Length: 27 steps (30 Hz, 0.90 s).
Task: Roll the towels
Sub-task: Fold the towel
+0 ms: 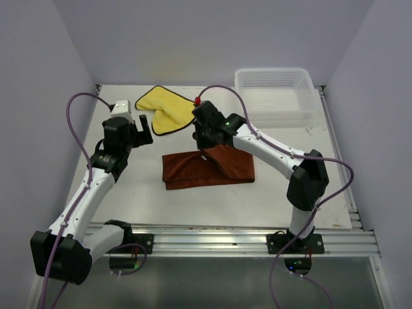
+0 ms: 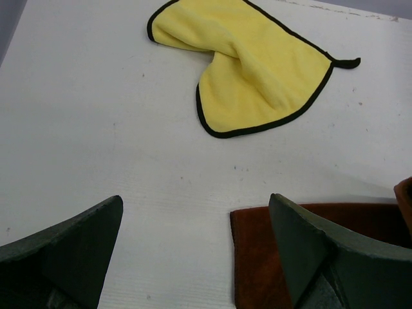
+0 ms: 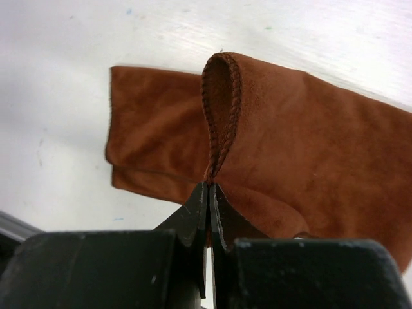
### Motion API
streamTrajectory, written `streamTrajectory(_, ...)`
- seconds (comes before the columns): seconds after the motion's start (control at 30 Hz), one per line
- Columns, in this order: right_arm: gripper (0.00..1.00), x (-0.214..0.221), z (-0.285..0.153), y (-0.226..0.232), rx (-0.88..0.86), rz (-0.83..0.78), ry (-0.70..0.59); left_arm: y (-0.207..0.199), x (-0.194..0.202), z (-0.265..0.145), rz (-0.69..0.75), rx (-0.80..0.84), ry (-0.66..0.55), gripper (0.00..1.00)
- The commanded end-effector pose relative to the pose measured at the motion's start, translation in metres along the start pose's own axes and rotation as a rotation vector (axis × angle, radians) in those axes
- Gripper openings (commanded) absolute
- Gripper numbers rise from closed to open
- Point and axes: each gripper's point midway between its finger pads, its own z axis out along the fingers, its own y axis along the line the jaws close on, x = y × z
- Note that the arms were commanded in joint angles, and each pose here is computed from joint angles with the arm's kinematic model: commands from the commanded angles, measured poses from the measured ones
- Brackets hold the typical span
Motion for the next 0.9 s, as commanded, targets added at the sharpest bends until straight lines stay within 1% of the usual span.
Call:
streamTrajectory(0.0, 0.00, 0.001, 0.006, 0.039, -0.070, 0.015, 0.016, -0.007, -0.015, -0.005, 0.005, 0.035, -0.065, 1.00)
streamTrajectory(0.07, 0.00, 0.002, 0.005, 0.056, -0.097, 0.000, 0.019, -0.007, -0.016, -0.005, 0.005, 0.038, -0.067, 1.00)
streamTrajectory(0.13, 0.00, 0.010, 0.015, 0.064, -0.102, -0.011, 0.045, -0.007, -0.016, -0.005, 0.004, 0.037, -0.066, 1.00)
streamTrajectory(0.17, 0.00, 0.006, 0.014, 0.071, -0.116, -0.009, 0.037, -0.008, -0.016, -0.006, 0.005, 0.042, -0.068, 0.99)
streamTrajectory(0.23, 0.00, 0.011, 0.018, 0.077, -0.121, -0.017, 0.052, -0.008, -0.017, -0.006, 0.004, 0.041, -0.069, 1.00)
streamTrajectory(0.37, 0.00, 0.001, 0.010, 0.093, -0.149, -0.020, 0.033, -0.008, -0.016, -0.006, 0.005, 0.044, -0.069, 1.00)
streamTrajectory(0.53, 0.00, 0.000, 0.013, 0.103, -0.167, -0.008, 0.032, -0.010, -0.017, -0.007, 0.003, 0.052, -0.070, 1.00)
streamTrajectory(0.87, 0.00, 0.025, 0.046, 0.129, -0.217, 0.012, 0.104, -0.011, -0.016, -0.007, 0.005, 0.054, -0.068, 1.00)
